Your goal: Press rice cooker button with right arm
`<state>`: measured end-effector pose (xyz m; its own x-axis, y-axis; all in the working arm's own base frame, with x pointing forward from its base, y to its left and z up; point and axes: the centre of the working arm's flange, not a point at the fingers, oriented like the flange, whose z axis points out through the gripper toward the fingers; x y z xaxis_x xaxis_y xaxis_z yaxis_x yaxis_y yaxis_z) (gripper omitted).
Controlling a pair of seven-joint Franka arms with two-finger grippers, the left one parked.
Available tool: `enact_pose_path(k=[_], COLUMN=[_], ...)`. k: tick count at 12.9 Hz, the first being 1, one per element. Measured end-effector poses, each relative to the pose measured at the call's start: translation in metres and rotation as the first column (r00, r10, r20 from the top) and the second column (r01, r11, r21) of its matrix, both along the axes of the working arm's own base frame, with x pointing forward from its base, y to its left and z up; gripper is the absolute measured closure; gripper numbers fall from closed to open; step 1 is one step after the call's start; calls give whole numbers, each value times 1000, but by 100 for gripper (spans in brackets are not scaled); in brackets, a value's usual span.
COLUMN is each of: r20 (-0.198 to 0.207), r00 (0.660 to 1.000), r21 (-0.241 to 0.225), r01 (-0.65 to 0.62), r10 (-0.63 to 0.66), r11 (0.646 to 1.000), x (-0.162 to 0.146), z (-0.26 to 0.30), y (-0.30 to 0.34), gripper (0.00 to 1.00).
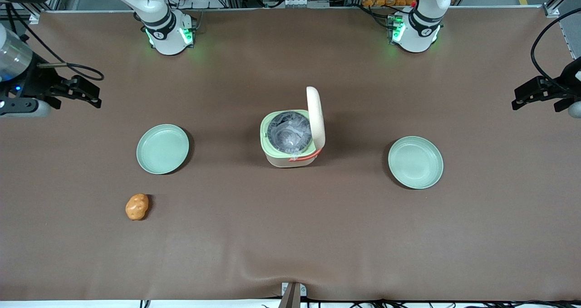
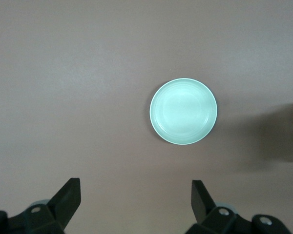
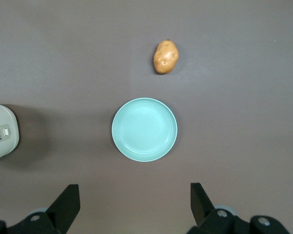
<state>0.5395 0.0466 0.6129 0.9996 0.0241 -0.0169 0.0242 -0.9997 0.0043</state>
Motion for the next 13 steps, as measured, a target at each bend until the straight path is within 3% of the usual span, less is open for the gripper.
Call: enact_pose_path(k=[3, 13], r20=[10, 30], r00=[1000, 1000], r21=[4, 5], r01=[-4, -1], r10=[4, 1], r11=[1000, 1000], x=[-15, -16], z=[-1, 6], y=[0, -1], gripper=[0, 0])
